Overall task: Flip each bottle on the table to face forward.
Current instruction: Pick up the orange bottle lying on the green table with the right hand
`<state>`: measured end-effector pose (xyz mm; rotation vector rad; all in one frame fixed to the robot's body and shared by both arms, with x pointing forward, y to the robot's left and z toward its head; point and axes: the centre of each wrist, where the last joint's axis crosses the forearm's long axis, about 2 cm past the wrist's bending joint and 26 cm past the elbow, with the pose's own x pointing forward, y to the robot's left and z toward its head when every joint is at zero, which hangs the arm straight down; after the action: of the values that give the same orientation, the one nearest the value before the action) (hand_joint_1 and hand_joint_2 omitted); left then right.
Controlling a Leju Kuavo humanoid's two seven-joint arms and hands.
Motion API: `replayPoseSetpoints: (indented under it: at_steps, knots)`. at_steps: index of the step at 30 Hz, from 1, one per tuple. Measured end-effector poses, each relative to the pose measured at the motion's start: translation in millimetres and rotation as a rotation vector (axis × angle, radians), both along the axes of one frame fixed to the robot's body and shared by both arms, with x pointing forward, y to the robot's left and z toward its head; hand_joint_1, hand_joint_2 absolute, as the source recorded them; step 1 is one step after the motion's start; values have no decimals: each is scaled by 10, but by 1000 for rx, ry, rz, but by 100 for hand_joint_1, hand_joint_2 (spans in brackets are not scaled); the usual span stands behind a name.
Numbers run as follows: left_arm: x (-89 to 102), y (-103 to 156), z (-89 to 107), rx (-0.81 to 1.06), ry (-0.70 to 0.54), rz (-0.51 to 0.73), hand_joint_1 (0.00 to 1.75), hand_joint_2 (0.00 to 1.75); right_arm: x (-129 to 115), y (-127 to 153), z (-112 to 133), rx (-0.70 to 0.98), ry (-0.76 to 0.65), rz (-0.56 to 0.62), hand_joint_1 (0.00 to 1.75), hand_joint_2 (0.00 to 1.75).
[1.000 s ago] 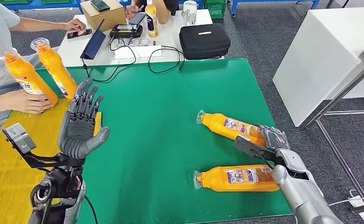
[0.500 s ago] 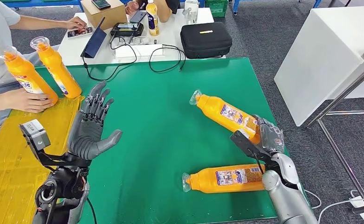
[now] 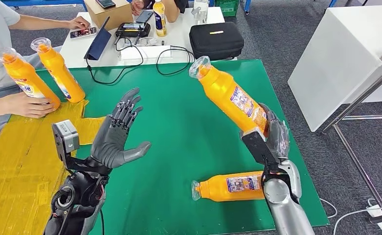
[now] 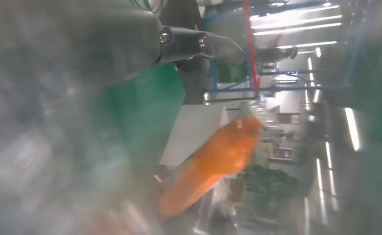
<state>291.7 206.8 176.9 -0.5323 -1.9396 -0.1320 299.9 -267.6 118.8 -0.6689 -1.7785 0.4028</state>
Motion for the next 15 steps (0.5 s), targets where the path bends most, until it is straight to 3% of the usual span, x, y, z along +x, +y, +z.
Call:
replayPoseSetpoints:
  at_steps: [15]
  knots:
    - [12,-66,-44,19,30,-51,0,175,-111,613,145,86,-41,261,175,175]
